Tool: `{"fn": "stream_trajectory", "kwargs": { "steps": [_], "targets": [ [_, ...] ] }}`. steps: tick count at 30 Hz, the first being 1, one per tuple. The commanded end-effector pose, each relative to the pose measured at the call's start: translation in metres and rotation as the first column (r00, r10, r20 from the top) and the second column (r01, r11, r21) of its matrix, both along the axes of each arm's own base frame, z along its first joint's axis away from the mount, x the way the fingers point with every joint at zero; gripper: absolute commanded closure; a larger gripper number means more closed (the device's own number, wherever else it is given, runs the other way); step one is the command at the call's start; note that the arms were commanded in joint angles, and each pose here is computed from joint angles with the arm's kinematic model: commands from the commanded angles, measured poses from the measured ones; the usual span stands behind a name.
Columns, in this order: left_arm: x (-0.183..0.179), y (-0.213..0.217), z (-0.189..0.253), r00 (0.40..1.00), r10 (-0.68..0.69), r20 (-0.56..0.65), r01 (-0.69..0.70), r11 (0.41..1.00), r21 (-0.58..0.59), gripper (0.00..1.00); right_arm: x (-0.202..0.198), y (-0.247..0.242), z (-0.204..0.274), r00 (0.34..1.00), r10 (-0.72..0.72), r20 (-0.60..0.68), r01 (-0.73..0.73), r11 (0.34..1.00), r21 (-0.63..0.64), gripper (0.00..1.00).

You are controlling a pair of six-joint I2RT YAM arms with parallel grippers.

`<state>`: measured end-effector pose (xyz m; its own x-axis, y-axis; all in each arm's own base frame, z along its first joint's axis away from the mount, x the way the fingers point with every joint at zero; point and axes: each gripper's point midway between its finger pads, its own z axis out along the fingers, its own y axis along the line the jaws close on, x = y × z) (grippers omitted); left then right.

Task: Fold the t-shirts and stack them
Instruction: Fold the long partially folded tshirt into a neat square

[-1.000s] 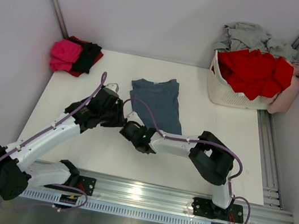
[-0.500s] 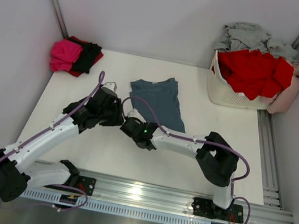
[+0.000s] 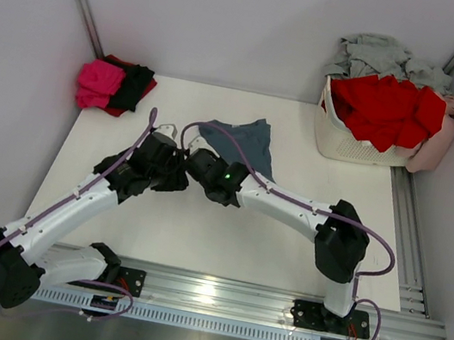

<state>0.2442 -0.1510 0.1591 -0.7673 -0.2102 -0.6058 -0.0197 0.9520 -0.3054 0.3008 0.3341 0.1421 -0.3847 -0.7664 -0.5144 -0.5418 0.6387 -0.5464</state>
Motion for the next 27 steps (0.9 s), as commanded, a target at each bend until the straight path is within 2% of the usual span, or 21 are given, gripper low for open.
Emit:
{"fn": "stream_trajectory", "kwargs": {
  "steps": [1,3,8,9,12,17,21,25,27],
  "targets": [
    [0.0,0.001,0.008,0.999,-0.004,0.036,0.004,1.0,-0.008,0.47,-0.013,0.003,0.025,0.994,0.088,-0.059,-0.086,0.996,0.029,1.0],
    [0.0,0.003,0.009,0.999,0.0,0.038,0.0,1.0,-0.004,0.46,-0.03,0.004,0.024,0.985,0.111,-0.134,-0.102,0.992,0.073,1.0],
    [0.002,0.003,0.009,0.999,0.003,0.036,-0.003,1.0,-0.006,0.46,-0.077,-0.02,0.018,0.937,0.107,-0.331,-0.084,0.993,0.084,1.0],
    [0.004,0.003,0.009,0.999,0.004,0.036,-0.004,1.0,-0.006,0.46,-0.087,-0.03,0.014,0.923,0.094,-0.373,-0.079,0.995,0.054,1.0],
    [0.006,0.001,0.01,1.0,0.003,0.029,-0.003,1.0,-0.006,0.46,-0.112,-0.044,0.011,0.892,0.071,-0.447,-0.056,0.997,0.047,1.0],
    [0.008,-0.002,0.009,1.0,-0.006,0.021,0.007,1.0,-0.01,0.46,-0.151,-0.052,0.016,0.823,0.116,-0.557,-0.063,0.992,0.114,1.0],
    [0.009,-0.004,0.009,1.0,-0.01,0.018,0.01,1.0,-0.012,0.46,-0.14,-0.063,0.017,0.852,0.089,-0.516,-0.055,0.995,0.08,1.0],
    [0.009,-0.003,0.01,1.0,-0.012,0.017,0.012,1.0,-0.009,0.46,-0.104,-0.062,0.019,0.907,0.068,-0.415,-0.071,0.997,0.007,1.0],
    [0.008,-0.003,0.01,1.0,-0.013,0.019,0.013,1.0,-0.009,0.46,-0.078,-0.053,0.031,0.949,0.063,-0.31,-0.07,0.997,-0.013,1.0]
  ]
}}
